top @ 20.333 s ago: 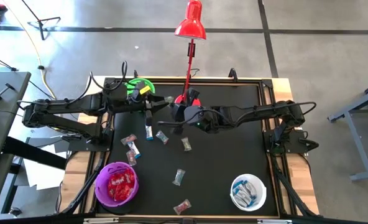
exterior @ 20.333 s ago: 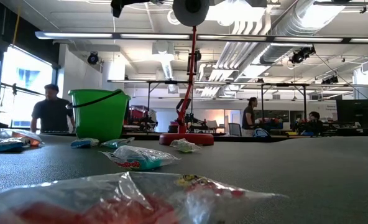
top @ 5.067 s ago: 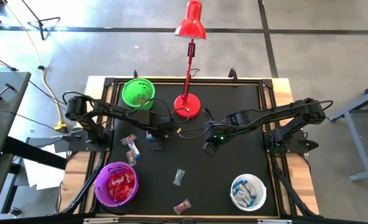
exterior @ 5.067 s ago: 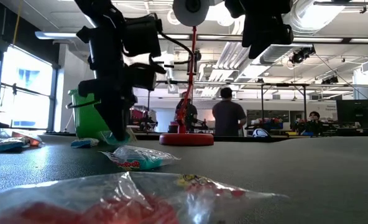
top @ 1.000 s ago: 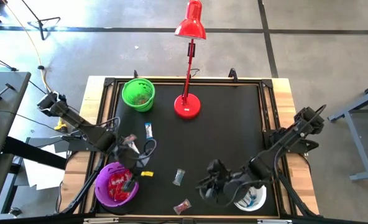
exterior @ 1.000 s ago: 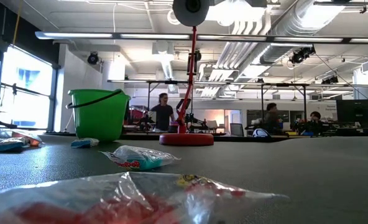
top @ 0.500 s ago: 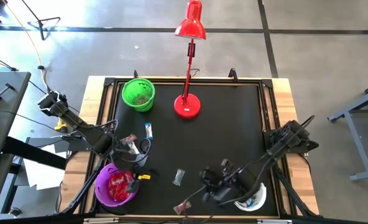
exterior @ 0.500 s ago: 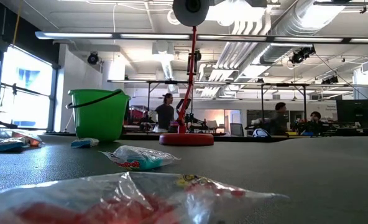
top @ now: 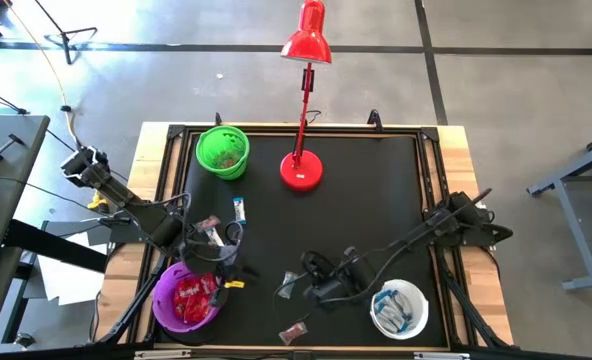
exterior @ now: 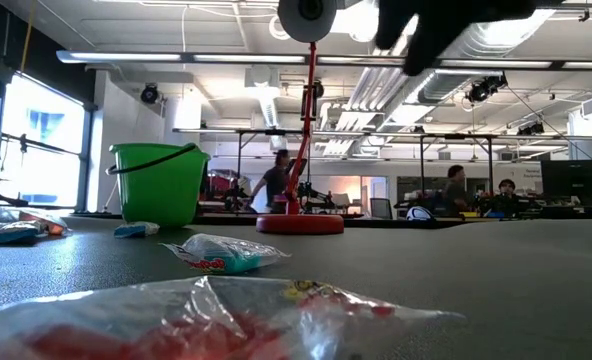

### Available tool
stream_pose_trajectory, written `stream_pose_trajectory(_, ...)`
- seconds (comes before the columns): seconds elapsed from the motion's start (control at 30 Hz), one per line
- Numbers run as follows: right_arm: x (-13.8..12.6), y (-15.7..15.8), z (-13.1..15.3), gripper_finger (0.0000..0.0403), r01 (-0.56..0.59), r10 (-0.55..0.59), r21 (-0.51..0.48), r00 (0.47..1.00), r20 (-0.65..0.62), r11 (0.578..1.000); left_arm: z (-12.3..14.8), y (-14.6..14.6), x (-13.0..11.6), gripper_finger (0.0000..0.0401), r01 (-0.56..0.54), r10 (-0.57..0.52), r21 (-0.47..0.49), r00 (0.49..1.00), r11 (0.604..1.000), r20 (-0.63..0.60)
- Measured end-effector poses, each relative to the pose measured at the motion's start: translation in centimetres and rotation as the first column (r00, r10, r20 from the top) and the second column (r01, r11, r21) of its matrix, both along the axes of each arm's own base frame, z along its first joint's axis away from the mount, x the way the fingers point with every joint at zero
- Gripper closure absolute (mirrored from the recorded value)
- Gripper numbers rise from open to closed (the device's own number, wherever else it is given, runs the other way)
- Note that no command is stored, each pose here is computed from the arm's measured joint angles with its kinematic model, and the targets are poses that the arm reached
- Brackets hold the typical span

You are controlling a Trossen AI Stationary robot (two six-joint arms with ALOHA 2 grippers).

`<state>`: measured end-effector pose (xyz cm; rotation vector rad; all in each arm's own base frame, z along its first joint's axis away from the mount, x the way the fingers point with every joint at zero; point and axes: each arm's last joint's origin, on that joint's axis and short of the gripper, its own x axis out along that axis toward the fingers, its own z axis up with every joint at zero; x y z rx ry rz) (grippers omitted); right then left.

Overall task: Sort candy
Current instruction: Put the blue gummy into the green bucket

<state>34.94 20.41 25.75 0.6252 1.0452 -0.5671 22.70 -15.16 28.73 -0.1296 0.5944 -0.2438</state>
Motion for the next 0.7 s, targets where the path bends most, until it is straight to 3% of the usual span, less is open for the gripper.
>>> stream_pose_trajectory(0.13,-0.3,0.2,2.3,0.0261,-0.027,0.035,-0.121,0.997,0.066,0.992,-1.5,-0.3,0.4,0.0339,0.033,-0.028,0.085,0.997,0.996,-0.067)
stream_pose_trajectory(0.33,-2.5,0.4,6.6,0.0261,-0.028,0.040,-0.237,0.998,0.047,0.971,-4.8,-1.1,2.2,0.0338,0.063,-0.034,0.176,0.986,0.982,-0.164)
stream_pose_trajectory(0.53,-4.6,0.8,9.2,0.0261,0.001,0.006,-0.246,1.000,0.029,0.969,-7.3,-0.6,3.8,0.0338,0.050,0.002,0.206,0.970,0.977,-0.244)
stream_pose_trajectory(0.7,-5.2,1.5,9.8,0.0261,-0.038,0.046,-0.227,0.998,0.031,0.973,-7.6,-0.2,5.2,0.0338,0.064,-0.009,0.186,0.959,0.980,-0.284)
